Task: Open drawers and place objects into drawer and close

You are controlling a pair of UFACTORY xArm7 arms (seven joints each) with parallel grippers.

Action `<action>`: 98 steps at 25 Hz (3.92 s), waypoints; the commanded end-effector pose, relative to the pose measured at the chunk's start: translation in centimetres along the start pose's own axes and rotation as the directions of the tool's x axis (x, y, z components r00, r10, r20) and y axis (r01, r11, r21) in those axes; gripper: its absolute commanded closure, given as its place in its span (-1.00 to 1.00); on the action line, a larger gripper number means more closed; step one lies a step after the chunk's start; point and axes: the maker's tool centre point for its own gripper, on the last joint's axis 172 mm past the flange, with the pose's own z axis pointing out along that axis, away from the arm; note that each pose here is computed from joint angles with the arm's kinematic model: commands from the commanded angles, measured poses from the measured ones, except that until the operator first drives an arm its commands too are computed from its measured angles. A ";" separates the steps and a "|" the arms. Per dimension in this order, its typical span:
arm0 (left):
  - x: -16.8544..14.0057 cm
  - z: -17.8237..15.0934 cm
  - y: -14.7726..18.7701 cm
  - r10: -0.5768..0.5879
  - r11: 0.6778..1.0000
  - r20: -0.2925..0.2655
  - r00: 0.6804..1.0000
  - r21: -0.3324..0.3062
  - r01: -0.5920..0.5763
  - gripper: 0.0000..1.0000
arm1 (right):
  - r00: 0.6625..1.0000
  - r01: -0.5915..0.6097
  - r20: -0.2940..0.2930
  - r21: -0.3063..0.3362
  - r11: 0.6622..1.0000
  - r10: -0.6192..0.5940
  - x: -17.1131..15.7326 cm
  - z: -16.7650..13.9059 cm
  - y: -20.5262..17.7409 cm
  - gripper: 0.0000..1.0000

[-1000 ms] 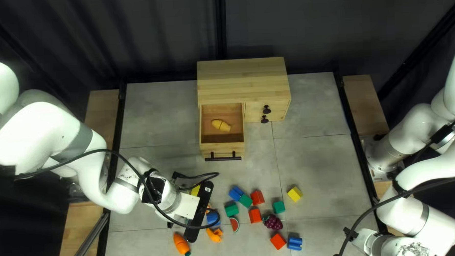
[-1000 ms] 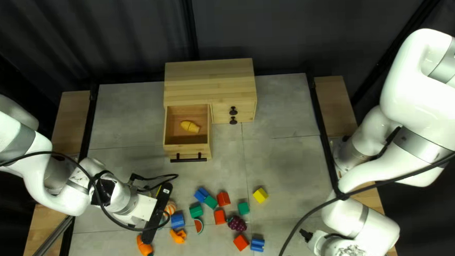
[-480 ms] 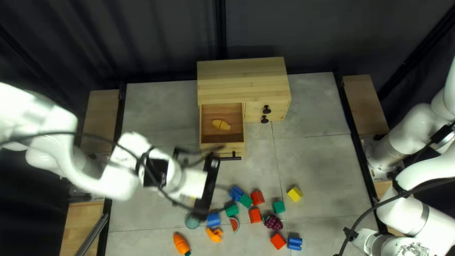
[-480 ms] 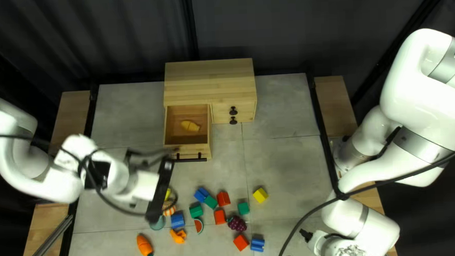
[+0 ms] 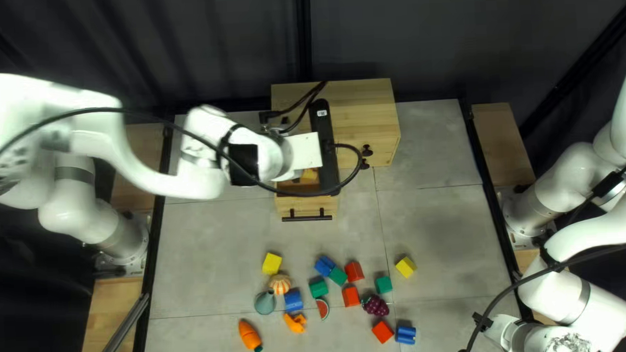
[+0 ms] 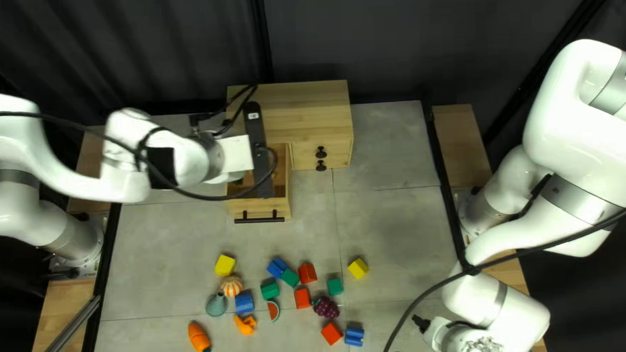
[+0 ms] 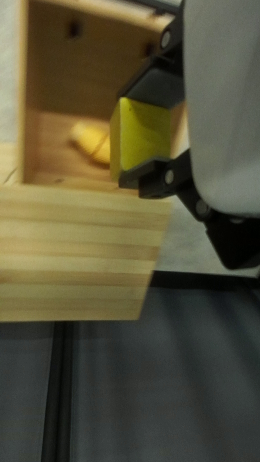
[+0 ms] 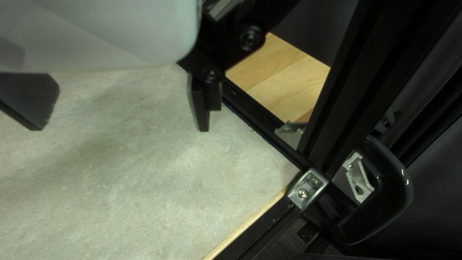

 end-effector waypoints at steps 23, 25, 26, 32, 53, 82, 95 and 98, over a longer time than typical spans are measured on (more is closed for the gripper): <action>-15.0 -13.6 28.0 0.656 0.634 -0.089 0.750 -0.474 -0.611 -1.00 | 1.000 0.000 0.000 0.000 1.000 0.000 0.0 0.0 0.0 -1.00; -15.5 -13.0 29.1 0.687 0.582 -0.135 0.714 -0.487 -0.652 -1.00 | 1.000 0.000 0.000 0.000 1.000 0.000 0.0 0.0 0.0 -1.00; -15.7 -12.5 29.6 0.705 0.547 -0.163 0.690 -0.495 -0.675 -1.00 | 1.000 0.000 0.000 0.000 1.000 0.000 0.0 0.0 0.0 -1.00; -15.1 -9.4 31.1 0.704 0.512 -0.198 0.683 -0.525 -0.680 -1.00 | 1.000 0.000 0.000 0.000 1.000 0.000 0.0 0.0 0.0 -1.00; -14.7 -8.0 29.2 -0.104 0.847 0.416 0.903 -0.439 0.300 -1.00 | 1.000 0.000 0.000 0.000 1.000 0.000 0.0 0.0 0.0 -1.00; -14.8 -6.1 29.2 -0.355 0.822 0.385 0.852 -0.305 0.481 -0.86 | 1.000 0.000 0.000 0.000 1.000 0.000 0.0 0.0 0.0 -1.00; -15.1 -5.2 29.8 -0.337 0.826 0.387 0.859 -0.317 0.467 1.00 | 1.000 0.000 0.000 0.000 1.000 0.000 0.0 0.0 0.0 -1.00; -15.1 -5.1 30.0 -0.315 0.827 0.384 0.868 -0.337 0.450 1.00 | 1.000 0.000 0.000 0.000 1.000 0.000 0.0 0.0 0.0 -1.00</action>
